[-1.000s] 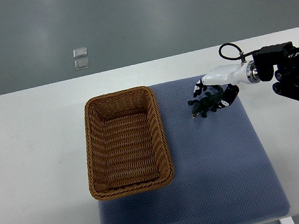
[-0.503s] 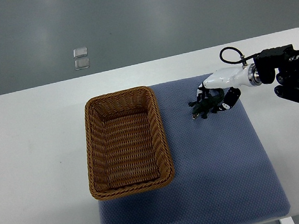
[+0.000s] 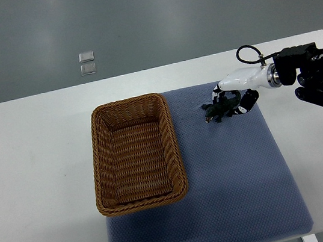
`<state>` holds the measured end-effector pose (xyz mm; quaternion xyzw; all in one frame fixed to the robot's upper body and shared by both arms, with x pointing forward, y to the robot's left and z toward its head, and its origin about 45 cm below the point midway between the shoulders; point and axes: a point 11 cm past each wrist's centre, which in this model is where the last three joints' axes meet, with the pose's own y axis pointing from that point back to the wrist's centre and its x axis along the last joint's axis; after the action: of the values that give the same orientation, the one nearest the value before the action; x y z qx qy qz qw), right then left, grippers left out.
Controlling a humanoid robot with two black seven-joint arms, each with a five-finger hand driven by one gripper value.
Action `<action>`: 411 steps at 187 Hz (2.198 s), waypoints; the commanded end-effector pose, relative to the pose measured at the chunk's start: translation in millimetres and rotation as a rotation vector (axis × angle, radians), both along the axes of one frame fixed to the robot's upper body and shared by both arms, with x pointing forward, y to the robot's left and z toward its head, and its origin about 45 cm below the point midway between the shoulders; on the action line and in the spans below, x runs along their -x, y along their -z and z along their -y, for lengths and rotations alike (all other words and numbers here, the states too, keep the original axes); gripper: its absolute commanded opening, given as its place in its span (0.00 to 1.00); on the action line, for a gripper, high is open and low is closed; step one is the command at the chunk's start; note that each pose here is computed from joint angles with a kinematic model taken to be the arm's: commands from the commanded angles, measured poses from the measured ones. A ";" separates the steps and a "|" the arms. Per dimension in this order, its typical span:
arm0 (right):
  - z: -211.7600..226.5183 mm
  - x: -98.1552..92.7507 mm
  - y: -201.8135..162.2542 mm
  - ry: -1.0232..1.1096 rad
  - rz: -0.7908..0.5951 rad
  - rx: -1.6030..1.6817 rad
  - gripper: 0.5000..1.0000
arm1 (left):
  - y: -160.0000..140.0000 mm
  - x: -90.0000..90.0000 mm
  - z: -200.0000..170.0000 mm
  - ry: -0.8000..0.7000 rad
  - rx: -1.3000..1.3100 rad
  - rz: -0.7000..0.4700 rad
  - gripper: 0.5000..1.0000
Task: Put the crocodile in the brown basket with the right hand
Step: 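Lift the crocodile and carry it over the wicker basket, then open the right hand to release the crocodile into the basket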
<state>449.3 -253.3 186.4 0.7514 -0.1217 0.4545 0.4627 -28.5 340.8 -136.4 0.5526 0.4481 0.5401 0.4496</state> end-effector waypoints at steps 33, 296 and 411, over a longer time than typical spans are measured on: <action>-2.4 -15.5 -33.1 -0.006 0.056 -0.027 0.10 | 0.0 -0.1 0.0 -0.001 0.000 0.001 1.00; -196.1 41.1 -76.6 -0.462 0.019 -0.268 0.16 | 0.0 -0.1 0.0 -0.002 0.000 0.001 1.00; -212.2 50.4 -59.2 -0.482 -0.012 -0.255 0.66 | 0.1 -0.2 0.5 -0.002 0.002 0.001 1.00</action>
<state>397.7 -38.3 247.5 0.8140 0.0092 0.5291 0.2398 -28.6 340.6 -136.4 0.5519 0.4488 0.5406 0.4492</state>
